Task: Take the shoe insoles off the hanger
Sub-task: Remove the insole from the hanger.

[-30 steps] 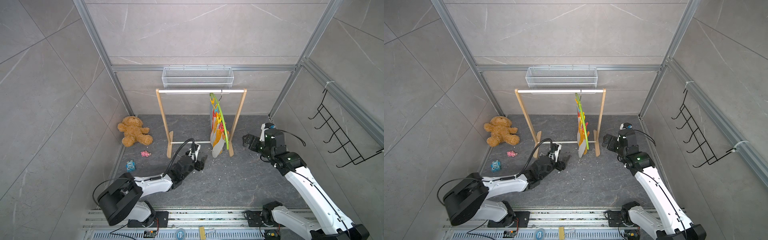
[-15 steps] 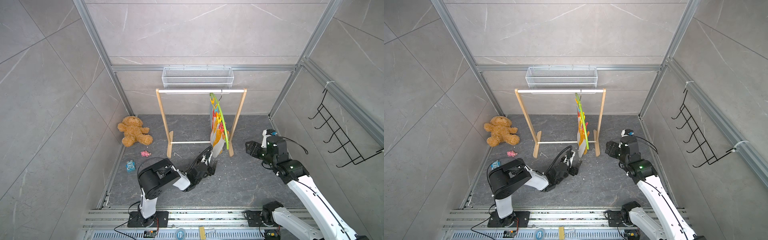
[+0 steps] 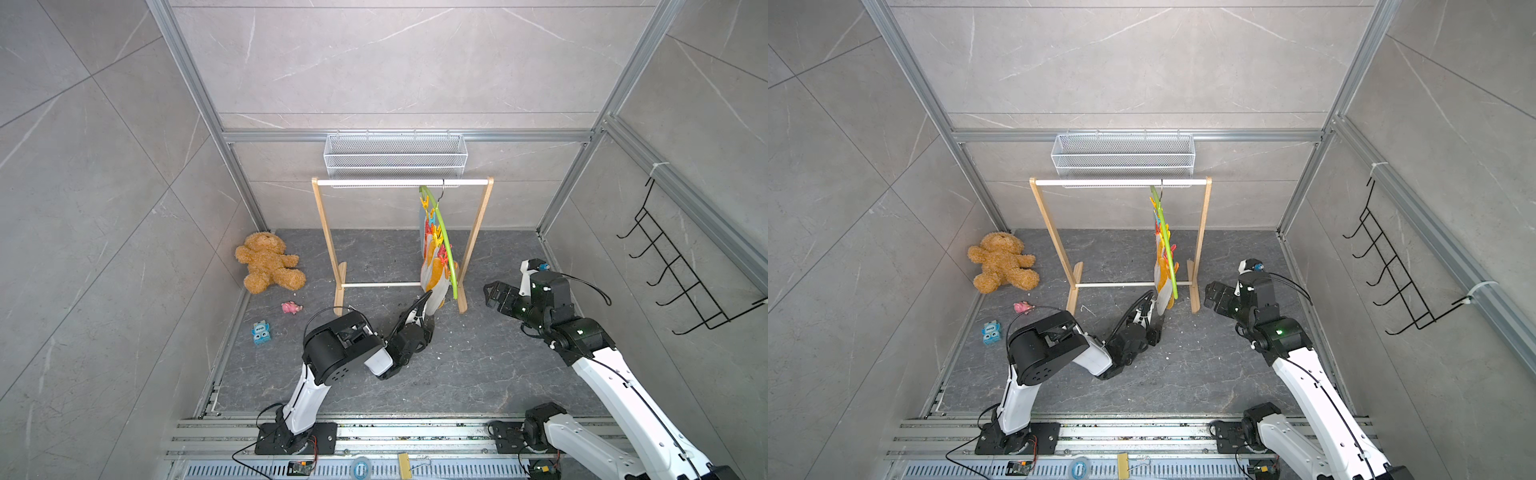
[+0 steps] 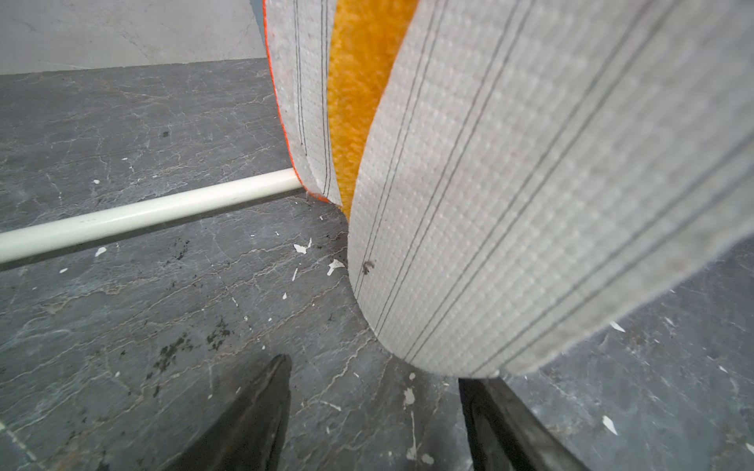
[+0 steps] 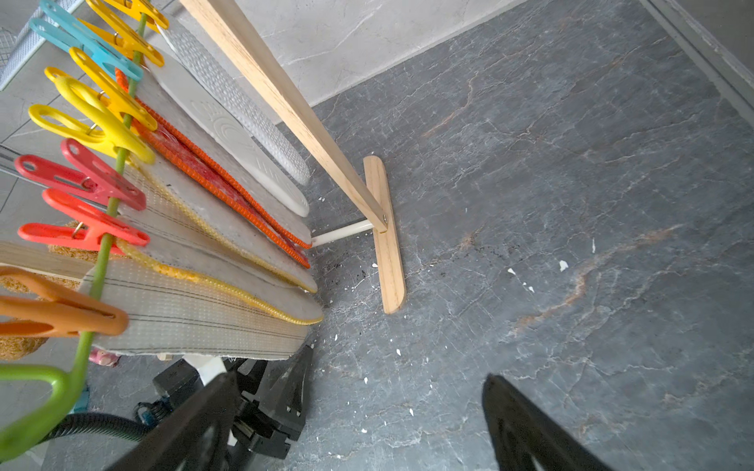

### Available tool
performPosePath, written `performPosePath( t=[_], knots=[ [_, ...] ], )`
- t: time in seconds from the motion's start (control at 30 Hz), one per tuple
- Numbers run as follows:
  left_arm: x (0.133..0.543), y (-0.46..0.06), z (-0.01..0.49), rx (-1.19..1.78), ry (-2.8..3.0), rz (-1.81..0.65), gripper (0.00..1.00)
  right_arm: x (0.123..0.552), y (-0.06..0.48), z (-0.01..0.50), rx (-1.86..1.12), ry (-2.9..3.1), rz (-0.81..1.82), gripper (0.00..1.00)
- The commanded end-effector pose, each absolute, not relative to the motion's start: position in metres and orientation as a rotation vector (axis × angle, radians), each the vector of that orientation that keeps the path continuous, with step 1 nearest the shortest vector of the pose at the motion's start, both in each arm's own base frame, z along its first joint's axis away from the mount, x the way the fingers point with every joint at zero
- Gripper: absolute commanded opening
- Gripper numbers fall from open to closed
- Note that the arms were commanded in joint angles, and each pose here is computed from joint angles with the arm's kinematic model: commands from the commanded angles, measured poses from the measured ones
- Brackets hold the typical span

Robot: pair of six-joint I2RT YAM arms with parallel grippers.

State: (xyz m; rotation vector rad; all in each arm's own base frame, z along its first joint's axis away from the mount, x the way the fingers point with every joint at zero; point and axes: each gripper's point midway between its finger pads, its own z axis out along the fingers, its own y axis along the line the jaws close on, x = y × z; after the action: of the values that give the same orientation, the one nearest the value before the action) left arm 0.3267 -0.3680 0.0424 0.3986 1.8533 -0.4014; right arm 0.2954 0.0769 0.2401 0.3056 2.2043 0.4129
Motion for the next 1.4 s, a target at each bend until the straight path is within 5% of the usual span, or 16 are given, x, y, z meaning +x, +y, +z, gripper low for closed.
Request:
performPosePath(
  t=[0.0,0.37,1.0,1.2,1.37],
  knots=[
    [0.337,-0.373,0.055,0.322,1.805,-0.406,0.67,0.297,0.079,0.246,0.301,2.196,0.432,0.95],
    [0.347,-0.371,0.041,0.294,1.821,-0.343,0.57,0.295,0.080,0.251,0.296,2.199,0.436,0.91],
    [0.354,-0.351,0.078,0.272,1.769,-0.271,0.01,0.302,0.096,0.260,0.305,2.195,0.559,0.68],
    [0.352,-0.339,0.085,0.249,1.762,-0.252,0.00,0.305,0.106,0.267,0.319,2.198,0.633,0.69],
    [0.350,-0.324,0.091,0.222,1.755,-0.226,0.00,0.307,0.113,0.277,0.332,2.188,0.697,0.80]
  ],
)
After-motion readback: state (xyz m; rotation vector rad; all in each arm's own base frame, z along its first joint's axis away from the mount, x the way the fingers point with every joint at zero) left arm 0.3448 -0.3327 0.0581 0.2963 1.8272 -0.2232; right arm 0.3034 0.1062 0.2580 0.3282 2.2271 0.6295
